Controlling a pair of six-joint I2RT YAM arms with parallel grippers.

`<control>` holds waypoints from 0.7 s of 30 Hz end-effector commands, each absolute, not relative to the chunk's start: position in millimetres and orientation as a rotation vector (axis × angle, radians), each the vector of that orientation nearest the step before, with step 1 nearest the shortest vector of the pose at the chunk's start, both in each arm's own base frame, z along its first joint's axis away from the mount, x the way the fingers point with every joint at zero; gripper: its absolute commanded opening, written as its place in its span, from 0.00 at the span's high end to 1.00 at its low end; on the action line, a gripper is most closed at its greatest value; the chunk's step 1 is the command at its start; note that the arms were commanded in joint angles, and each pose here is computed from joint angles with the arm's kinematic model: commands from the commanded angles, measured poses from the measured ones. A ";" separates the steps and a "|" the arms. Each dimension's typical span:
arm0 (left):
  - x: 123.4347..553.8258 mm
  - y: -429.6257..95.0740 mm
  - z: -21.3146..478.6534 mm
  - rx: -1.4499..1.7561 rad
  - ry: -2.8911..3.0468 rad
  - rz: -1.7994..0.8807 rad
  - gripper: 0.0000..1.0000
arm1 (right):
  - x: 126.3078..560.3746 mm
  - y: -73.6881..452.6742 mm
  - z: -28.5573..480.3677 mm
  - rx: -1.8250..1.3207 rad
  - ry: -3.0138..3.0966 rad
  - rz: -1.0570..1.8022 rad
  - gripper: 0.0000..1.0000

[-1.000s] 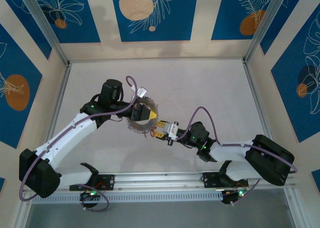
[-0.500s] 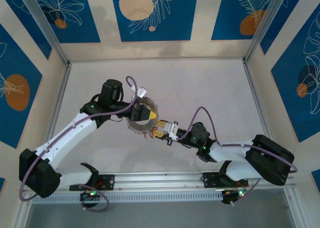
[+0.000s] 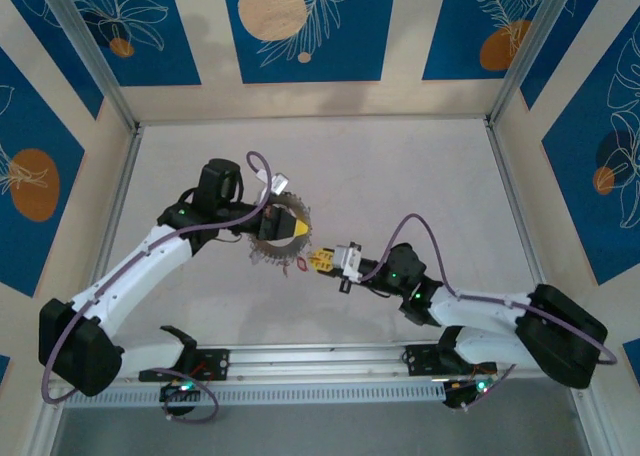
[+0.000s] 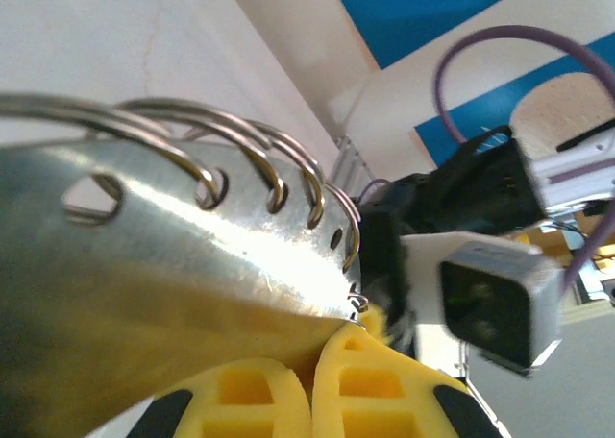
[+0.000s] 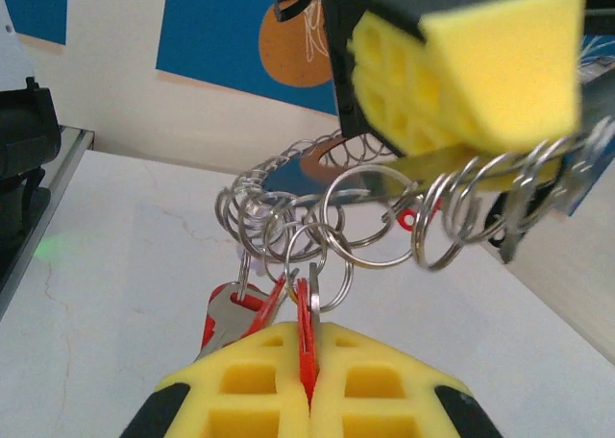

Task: Put the keys on the keyring

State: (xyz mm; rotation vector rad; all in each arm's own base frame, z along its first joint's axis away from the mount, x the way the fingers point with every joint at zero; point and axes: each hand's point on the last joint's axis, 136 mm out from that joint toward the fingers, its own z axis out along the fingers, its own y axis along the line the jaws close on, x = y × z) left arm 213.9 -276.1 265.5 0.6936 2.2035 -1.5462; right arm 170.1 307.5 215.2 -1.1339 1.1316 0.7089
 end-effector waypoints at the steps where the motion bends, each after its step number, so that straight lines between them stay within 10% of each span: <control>1: 222.9 -272.3 259.2 0.693 2.165 -1.496 1.00 | 170.6 296.6 210.7 -1.156 1.208 0.692 1.00; 13: 257.0 -276.5 221.4 0.392 2.185 -1.545 0.95 | 183.3 276.4 223.5 -1.129 1.369 0.633 1.00; 21: 266.1 -270.8 186.7 0.220 2.213 -1.528 0.72 | 202.7 268.2 227.5 -1.243 1.485 0.457 1.00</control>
